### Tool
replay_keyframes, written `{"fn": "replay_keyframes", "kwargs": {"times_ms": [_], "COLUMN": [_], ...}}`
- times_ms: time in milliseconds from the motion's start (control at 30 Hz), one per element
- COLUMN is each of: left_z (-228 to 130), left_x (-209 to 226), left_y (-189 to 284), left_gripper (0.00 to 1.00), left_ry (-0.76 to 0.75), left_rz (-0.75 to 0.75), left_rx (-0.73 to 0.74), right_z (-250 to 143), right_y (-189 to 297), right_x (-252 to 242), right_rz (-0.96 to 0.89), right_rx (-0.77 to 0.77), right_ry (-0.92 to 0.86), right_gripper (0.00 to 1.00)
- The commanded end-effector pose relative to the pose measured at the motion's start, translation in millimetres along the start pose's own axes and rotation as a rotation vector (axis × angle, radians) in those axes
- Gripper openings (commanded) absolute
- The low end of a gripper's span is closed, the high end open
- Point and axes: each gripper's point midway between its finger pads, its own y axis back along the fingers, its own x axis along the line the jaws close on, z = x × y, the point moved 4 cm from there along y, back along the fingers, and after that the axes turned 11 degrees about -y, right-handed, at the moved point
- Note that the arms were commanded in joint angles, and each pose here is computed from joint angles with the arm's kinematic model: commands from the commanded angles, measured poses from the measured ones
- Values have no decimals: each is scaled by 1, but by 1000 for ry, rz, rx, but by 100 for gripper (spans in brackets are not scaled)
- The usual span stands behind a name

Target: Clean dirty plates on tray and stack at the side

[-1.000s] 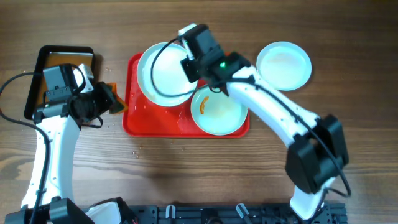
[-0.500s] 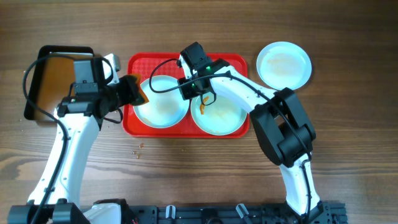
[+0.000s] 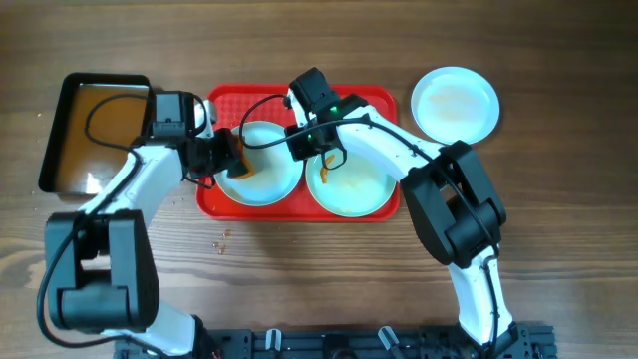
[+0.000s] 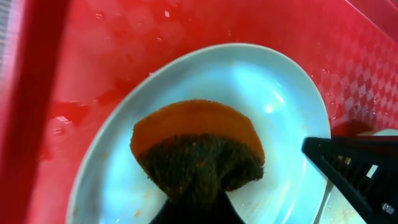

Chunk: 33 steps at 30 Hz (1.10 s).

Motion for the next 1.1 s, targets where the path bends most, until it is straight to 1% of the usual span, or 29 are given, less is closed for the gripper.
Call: {"fn": "replay_keyframes", "kwargs": {"times_ms": [0, 33, 167, 267, 367, 600, 700, 800, 900, 1000, 1067], "left_z": [-8, -9, -10, -5, -2, 16, 27, 32, 31, 29, 26], "left_x": [-5, 1, 48, 65, 75, 71, 60, 55, 55, 44, 27], "left_y": [-15, -18, -15, -8, 0, 30, 47, 59, 61, 54, 44], "left_gripper": [4, 4, 4, 4, 4, 4, 4, 4, 4, 4, 4], "left_ry": [-2, -2, 0, -8, -16, -27, -104, -118, -135, -94, -43], "left_rz": [-45, -7, 339, 485, 576, 640, 630, 647, 659, 571, 419], "left_rx": [43, 49, 32, 3, -20, -124, -177, -216, -210, -208, -200], "right_z": [-9, -9, -10, -11, -11, -11, -10, -9, -10, -10, -10], "right_y": [-14, -14, -13, -13, -13, -13, -13, -13, -13, -13, -13], "right_x": [-6, -6, -7, -7, -7, -8, -13, -14, -15, -15, -15], "right_rz": [-11, -10, -13, -15, -17, -21, -54, -68, -71, -71, -71], "right_rx": [42, 42, 46, 51, 54, 53, 41, 35, 37, 36, 36], "right_ry": [-16, -16, -16, -17, -18, -19, -19, -19, -19, -19, -20], "right_gripper": [4, 4, 4, 4, 4, 4, 4, 4, 4, 4, 5]}}
